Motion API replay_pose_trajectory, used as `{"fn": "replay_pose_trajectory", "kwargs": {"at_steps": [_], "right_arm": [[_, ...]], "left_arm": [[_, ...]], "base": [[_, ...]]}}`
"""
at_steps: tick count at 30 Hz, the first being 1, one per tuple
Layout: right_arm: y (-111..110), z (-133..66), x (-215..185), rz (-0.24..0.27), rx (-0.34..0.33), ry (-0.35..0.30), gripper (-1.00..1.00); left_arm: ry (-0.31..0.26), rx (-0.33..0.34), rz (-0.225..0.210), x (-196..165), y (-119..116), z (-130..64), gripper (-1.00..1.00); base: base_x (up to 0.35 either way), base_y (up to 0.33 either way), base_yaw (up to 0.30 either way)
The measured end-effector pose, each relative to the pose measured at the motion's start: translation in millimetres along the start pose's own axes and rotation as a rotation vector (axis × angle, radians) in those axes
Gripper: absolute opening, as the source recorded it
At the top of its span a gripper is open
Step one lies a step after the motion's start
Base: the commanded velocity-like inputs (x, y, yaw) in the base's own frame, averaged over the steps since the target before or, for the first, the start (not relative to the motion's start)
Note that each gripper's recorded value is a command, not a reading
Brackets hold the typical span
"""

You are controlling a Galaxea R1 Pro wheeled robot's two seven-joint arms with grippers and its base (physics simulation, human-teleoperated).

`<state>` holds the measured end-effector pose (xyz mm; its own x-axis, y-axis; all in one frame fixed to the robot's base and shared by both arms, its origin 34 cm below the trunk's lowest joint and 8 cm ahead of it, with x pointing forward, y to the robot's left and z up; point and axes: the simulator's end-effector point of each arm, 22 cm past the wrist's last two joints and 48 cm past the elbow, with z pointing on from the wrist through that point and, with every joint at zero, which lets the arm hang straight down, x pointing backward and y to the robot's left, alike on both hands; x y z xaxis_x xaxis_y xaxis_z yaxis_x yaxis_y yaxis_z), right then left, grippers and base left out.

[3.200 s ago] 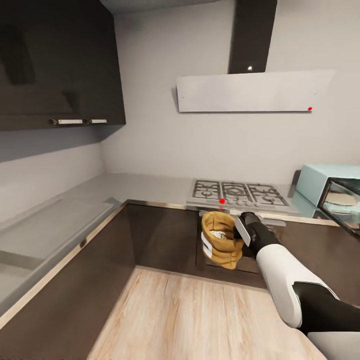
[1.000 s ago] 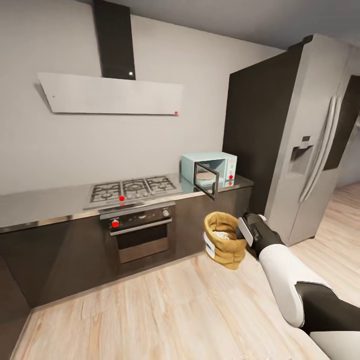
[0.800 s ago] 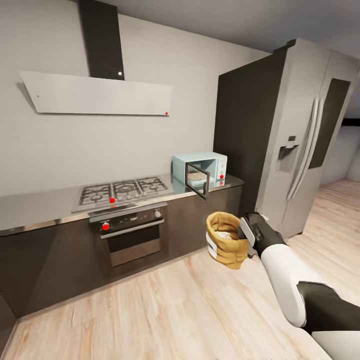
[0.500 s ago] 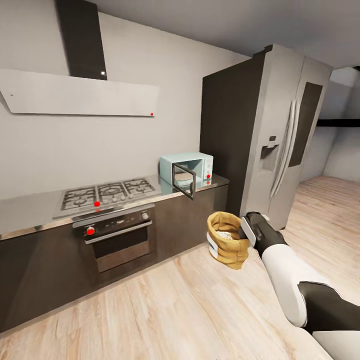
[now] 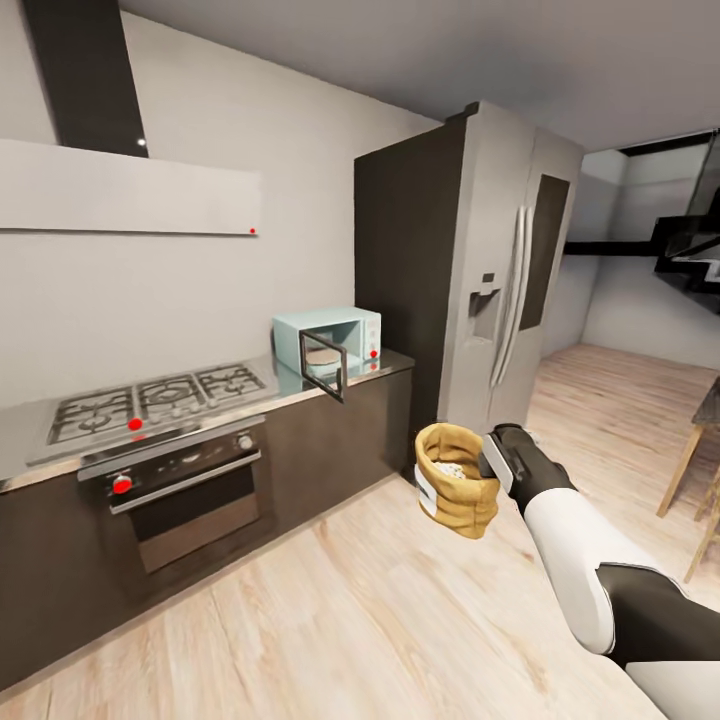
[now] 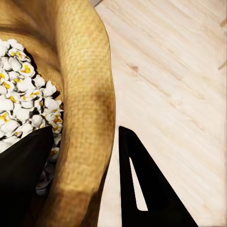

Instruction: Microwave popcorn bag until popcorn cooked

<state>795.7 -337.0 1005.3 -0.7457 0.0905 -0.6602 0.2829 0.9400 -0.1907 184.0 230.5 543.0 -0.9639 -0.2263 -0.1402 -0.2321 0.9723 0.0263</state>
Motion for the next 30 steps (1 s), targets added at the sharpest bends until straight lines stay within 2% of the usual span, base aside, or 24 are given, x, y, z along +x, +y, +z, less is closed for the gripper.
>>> {"fn": "replay_pose_trajectory", "kwargs": {"at_steps": [4,21,30], "right_arm": [[2.0,-1.0,0.1,-0.001,-0.003,0.000,-1.00],[3.6,-1.1,0.6,0.000,-0.009,0.002,-1.00],[4.8,-1.3,0.7,-0.001,-0.011,0.002,-1.00]], "left_arm": [[0.008,0.000,0.000,2.2,0.1,-0.1,1.00],[0.007,-0.002,0.000,1.9,1.3,0.0,1.00],[0.007,-0.001,-0.002,1.7,1.2,0.0,1.00]], "base": [[0.296,0.000,-0.124],[0.309,0.000,-0.002],[0.309,-0.140,0.000]]}}
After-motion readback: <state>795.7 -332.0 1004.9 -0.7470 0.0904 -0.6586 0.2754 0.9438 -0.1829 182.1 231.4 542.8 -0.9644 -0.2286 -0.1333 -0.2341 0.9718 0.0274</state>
